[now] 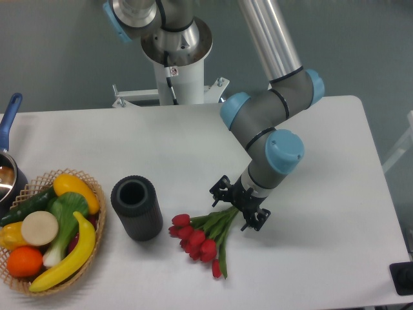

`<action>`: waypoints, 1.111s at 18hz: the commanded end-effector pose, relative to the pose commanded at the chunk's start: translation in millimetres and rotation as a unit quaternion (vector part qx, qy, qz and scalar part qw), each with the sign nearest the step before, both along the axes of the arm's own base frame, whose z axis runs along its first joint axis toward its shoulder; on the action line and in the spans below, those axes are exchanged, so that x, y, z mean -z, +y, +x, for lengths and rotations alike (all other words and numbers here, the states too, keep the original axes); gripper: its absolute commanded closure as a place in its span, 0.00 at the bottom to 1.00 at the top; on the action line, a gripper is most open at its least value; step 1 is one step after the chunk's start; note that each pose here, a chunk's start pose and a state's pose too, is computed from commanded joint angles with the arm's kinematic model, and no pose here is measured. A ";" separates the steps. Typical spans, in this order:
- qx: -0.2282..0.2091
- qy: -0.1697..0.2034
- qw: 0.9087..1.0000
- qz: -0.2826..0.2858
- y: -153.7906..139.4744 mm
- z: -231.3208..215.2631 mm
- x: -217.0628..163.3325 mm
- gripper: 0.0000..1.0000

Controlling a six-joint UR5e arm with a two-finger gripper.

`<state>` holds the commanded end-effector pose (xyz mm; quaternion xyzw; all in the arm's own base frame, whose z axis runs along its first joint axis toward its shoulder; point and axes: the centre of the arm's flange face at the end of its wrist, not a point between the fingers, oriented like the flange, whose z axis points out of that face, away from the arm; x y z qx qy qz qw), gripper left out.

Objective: Pick up the flowers from the table
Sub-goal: 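Lower the gripper around the tulip stems near the tulip heads, then close the gripper on the tulip stems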

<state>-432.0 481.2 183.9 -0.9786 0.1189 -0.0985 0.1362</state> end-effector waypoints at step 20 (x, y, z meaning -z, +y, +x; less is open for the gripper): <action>0.010 -0.003 1.000 -0.004 6.7 10.1 5.0 0.34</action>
